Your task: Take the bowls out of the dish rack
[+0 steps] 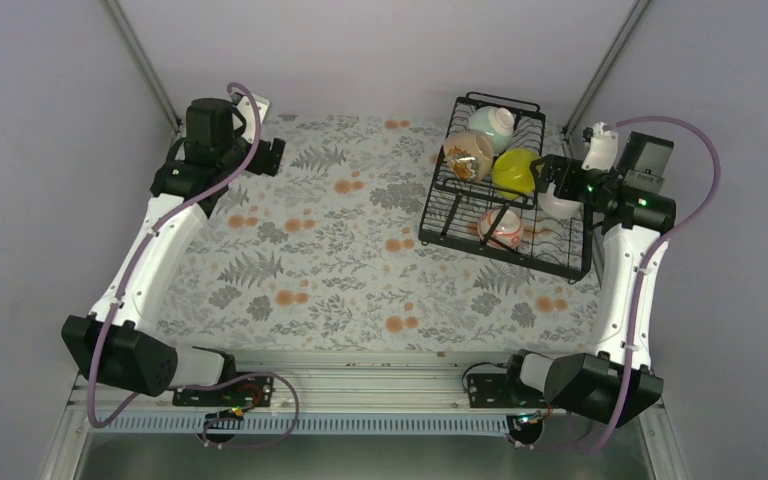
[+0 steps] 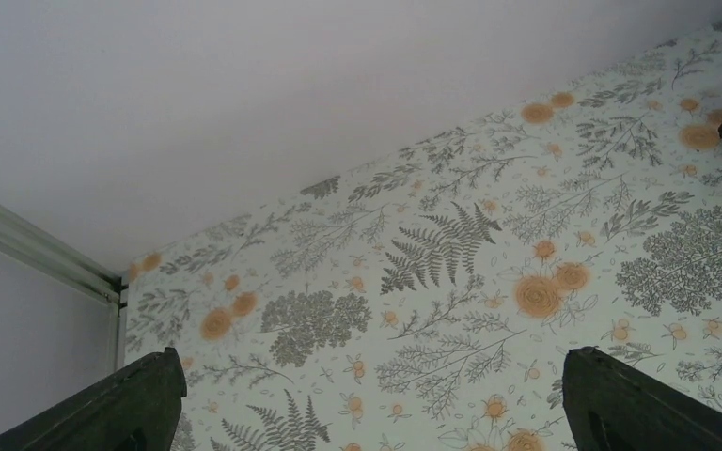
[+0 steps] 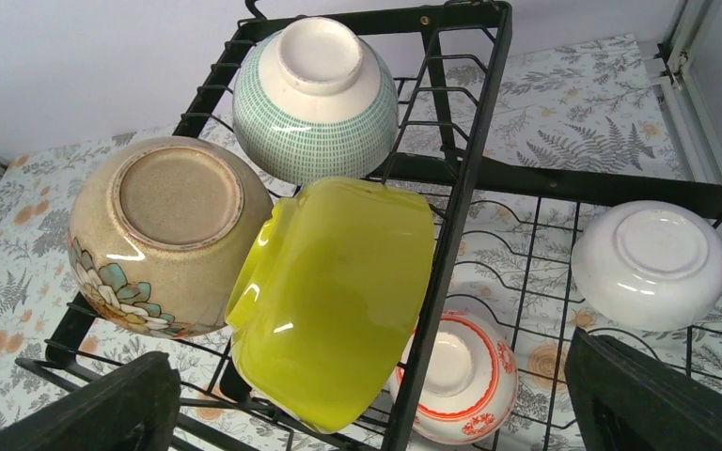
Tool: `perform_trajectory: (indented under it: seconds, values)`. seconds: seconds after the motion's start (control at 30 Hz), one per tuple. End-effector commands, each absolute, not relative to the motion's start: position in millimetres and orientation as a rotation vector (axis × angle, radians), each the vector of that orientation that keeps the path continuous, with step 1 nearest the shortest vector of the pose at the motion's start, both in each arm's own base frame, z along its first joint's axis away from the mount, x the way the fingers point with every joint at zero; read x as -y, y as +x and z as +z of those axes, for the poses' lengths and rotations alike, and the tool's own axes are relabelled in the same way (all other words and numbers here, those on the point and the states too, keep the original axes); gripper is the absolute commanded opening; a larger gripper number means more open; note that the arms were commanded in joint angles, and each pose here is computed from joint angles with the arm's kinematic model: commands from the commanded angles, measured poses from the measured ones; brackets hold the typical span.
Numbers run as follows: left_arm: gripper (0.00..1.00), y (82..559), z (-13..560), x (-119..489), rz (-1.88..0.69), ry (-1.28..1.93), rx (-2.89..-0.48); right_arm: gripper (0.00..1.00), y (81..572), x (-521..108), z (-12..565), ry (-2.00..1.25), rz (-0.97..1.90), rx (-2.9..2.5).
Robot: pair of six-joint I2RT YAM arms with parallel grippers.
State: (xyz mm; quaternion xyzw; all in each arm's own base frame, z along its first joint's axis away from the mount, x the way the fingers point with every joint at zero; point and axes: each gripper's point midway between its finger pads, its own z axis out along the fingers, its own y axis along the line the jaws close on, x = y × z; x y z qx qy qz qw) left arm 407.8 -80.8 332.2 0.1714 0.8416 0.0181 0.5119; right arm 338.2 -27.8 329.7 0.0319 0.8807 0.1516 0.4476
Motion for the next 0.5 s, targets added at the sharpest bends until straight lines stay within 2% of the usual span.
perform_trajectory:
  seconds: [0.0,0.47]
  values:
    - [1.00,399.3,341.1,82.4,0.043,0.431,-1.990,1.00,334.3,30.9,332.8,0.085,0.357,-2.162]
    - [1.00,397.9,340.4,94.4,-0.019,0.490,-1.980,1.00,338.9,33.4,322.4,0.067,0.361,-2.206]
